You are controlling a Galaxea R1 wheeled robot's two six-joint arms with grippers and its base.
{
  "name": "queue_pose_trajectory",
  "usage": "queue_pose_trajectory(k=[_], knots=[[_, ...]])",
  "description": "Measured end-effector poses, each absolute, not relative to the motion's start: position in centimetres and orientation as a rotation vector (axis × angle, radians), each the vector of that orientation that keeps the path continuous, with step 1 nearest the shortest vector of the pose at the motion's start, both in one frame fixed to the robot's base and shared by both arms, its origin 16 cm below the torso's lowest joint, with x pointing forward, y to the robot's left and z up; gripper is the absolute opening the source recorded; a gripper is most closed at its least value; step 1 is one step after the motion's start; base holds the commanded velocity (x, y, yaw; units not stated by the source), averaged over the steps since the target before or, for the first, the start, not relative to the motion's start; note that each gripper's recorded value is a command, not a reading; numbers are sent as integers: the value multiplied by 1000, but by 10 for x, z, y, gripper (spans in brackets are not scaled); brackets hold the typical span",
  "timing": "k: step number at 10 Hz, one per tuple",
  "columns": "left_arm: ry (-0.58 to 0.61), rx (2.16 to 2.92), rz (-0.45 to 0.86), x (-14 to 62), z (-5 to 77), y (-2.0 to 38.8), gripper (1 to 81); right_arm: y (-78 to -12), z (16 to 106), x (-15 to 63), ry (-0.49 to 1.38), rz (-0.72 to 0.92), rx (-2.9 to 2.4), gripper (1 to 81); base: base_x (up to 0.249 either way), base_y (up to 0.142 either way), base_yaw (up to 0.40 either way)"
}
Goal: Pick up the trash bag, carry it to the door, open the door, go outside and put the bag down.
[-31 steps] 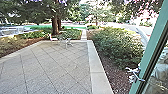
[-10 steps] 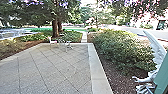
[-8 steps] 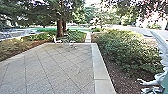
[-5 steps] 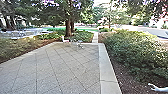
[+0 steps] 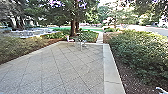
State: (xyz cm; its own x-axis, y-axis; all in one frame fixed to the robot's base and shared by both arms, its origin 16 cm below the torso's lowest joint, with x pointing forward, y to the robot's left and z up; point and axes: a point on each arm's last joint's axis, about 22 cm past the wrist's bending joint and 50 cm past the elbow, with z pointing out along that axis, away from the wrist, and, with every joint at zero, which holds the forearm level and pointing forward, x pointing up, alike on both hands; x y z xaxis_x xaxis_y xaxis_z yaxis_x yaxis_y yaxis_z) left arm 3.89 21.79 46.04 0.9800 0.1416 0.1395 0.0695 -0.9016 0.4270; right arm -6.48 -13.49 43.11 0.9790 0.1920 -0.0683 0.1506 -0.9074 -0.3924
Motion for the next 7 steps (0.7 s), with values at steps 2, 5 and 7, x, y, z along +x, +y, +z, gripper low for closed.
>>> queue_pose_trajectory(k=[2,5,7], knots=[[194,2659,246,70,481,240,10,-129,436,-80,-217,192,-2702,811,0,0,0],[269,2662,219,124,502,290,10,-128,440,-110,-185,295,-2686,811,0,0,0],[305,2650,202,165,516,311,10,-128,443,-125,-170,349,-2678,811,0,0,0]])
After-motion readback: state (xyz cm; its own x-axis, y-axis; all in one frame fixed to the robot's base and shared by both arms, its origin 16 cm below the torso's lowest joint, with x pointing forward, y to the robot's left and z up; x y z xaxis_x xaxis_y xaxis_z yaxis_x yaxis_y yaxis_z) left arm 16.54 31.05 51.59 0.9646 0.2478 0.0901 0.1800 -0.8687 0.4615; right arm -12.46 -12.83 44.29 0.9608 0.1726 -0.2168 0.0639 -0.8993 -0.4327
